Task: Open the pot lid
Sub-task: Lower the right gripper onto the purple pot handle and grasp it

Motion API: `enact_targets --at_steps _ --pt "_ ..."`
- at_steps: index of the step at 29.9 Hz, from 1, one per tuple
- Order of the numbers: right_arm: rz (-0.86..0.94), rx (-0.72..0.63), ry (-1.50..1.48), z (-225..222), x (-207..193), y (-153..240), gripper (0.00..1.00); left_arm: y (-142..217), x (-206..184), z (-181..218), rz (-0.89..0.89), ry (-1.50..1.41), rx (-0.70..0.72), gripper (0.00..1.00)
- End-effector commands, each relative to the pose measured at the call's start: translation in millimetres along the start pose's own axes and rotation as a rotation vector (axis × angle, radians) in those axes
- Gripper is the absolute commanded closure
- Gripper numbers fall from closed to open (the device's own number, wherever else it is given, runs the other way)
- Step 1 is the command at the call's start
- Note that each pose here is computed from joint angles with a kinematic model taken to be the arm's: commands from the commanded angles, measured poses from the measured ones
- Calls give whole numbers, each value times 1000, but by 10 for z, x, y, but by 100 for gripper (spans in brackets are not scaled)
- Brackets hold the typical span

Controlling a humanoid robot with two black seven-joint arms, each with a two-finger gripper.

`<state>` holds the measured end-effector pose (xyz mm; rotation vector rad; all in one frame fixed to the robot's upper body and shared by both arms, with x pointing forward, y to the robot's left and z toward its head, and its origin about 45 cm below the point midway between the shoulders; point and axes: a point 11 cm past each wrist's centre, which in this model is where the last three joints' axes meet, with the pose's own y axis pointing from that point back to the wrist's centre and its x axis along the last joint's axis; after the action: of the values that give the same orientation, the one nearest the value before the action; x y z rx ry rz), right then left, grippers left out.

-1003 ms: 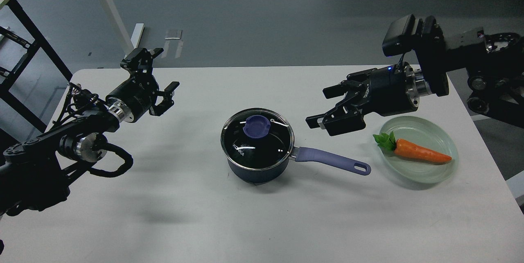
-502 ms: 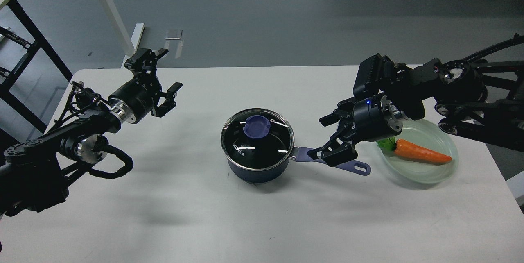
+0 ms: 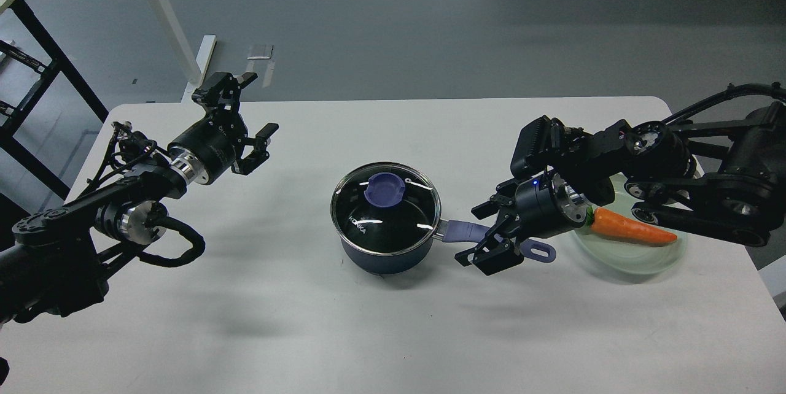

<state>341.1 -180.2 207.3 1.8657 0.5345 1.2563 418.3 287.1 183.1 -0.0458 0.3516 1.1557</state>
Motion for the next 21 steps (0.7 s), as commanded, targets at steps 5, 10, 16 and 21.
enact_targets --at_steps 5,10,16,21 --pt "-47 -15 16 62 -35 -127 13 0 15 13 10 -2 -3 0" --pt "-84 -25 23 88 -140 -123 31 2 22 20 12 -2 -5 0" --pt "-96 -43 11 142 -230 -45 38 -2 17 21 11 -1 -6 0" --pt "-103 -48 18 150 -253 -30 40 -5 10 18 10 0 -6 0"
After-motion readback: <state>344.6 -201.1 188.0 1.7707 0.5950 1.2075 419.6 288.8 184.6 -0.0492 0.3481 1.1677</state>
